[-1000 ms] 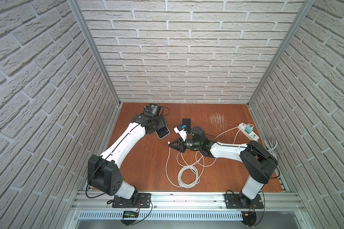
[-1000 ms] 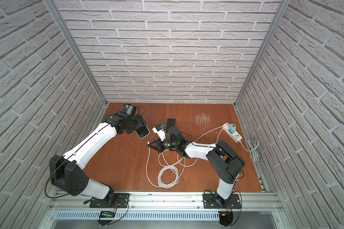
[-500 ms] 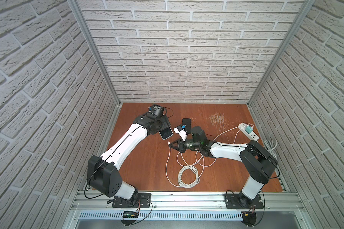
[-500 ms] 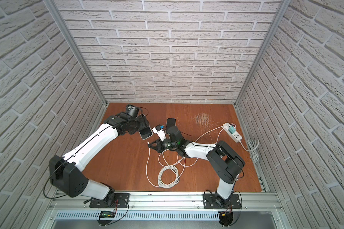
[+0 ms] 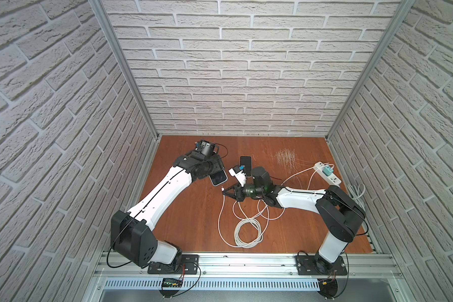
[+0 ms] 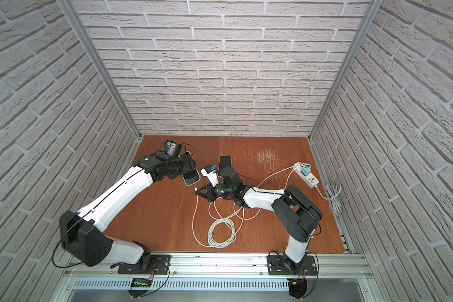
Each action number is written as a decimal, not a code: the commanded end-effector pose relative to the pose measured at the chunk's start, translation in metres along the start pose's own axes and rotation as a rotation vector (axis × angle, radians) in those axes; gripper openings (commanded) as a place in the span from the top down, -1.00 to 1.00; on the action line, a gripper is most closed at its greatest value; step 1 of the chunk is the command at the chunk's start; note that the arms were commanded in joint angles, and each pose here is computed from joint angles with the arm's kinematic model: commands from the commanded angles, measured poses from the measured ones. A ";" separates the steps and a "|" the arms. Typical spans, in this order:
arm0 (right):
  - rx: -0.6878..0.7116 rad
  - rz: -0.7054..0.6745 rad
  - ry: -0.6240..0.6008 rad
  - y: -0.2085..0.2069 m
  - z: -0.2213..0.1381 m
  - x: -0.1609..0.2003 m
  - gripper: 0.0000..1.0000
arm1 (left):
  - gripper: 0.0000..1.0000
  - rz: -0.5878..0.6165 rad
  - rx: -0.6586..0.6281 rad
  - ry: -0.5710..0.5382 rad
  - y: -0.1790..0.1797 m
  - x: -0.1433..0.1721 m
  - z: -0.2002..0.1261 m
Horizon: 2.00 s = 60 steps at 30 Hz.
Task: Plug the charging cable into the phone
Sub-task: Insert the charging cable into the phone.
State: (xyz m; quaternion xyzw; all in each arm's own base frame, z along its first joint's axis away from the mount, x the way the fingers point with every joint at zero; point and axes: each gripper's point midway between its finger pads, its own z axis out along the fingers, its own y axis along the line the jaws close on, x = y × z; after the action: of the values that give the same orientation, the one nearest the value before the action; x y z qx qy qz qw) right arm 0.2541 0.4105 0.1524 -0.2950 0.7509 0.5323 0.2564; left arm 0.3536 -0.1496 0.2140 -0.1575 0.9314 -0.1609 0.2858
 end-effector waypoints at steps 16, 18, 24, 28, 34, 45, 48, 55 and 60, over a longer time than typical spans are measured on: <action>-0.036 -0.052 -0.039 0.015 -0.002 -0.015 0.93 | 1.00 0.032 0.080 -0.038 -0.017 -0.002 -0.005; -0.036 -0.052 -0.040 0.015 -0.002 -0.015 0.93 | 1.00 0.038 0.079 -0.034 -0.017 0.000 -0.004; -0.031 -0.052 -0.041 0.014 -0.002 -0.015 0.94 | 1.00 0.051 0.090 -0.030 -0.018 0.004 -0.005; -0.030 -0.052 -0.040 0.013 -0.002 -0.015 0.94 | 1.00 0.058 0.095 -0.028 -0.017 0.006 -0.007; -0.029 -0.051 -0.042 0.013 -0.003 -0.015 0.94 | 1.00 0.063 0.110 -0.028 -0.018 0.008 -0.011; -0.030 -0.046 -0.058 0.012 -0.005 -0.018 0.94 | 1.00 0.131 0.091 0.030 -0.012 0.039 -0.001; -0.031 -0.043 -0.062 0.012 -0.006 -0.019 0.94 | 1.00 0.148 0.081 0.046 -0.008 0.052 0.002; -0.026 -0.036 -0.073 0.010 -0.007 -0.019 0.94 | 1.00 0.169 0.059 0.068 0.001 0.077 0.007; -0.022 -0.032 -0.084 0.008 -0.009 -0.022 0.94 | 1.00 0.172 0.062 0.081 0.003 0.092 0.010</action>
State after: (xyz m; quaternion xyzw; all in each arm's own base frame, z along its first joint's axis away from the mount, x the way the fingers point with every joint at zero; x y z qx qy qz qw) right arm 0.2350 0.4021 0.1280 -0.2870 0.7737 0.5301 0.1950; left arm 0.3141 -0.1758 0.1786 -0.0792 0.9330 -0.1626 0.3112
